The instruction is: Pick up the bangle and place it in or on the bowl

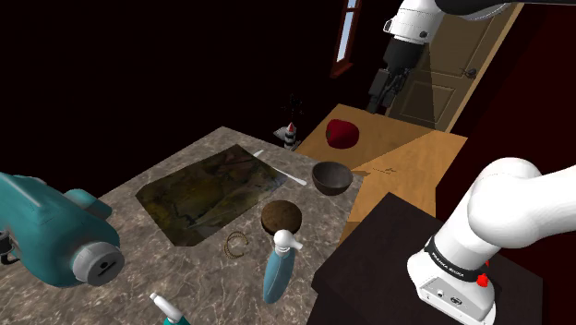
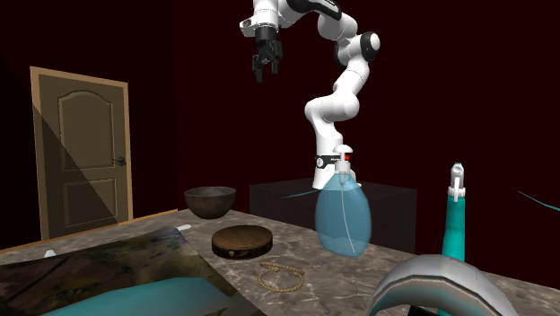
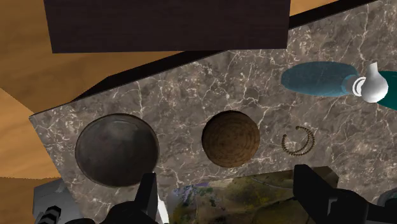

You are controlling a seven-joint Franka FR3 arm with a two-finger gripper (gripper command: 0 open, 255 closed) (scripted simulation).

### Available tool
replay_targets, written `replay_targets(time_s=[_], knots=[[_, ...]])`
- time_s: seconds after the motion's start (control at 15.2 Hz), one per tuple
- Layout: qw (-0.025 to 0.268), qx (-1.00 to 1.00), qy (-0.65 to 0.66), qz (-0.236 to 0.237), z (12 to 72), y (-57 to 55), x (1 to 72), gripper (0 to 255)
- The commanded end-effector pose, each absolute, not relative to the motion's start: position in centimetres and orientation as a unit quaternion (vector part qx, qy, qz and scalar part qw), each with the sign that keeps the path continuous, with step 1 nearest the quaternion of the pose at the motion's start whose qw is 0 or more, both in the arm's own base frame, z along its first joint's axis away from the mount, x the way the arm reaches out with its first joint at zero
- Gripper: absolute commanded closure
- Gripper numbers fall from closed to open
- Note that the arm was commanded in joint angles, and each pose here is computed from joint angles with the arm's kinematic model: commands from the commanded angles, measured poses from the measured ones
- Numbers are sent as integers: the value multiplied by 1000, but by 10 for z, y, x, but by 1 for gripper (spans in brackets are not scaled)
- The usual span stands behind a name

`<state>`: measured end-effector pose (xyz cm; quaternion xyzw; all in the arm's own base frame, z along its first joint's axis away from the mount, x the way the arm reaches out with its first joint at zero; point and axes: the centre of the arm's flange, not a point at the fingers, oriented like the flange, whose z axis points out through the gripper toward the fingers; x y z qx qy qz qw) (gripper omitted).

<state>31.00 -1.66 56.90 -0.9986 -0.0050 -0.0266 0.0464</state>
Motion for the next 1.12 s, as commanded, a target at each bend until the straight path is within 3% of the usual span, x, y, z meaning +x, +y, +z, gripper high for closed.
replay_targets(time_s=[0.0,1.06], knots=[[46,-999,-5,-27,569,-17,310,0],[56,-998,-21,-34,403,88,384,0]])
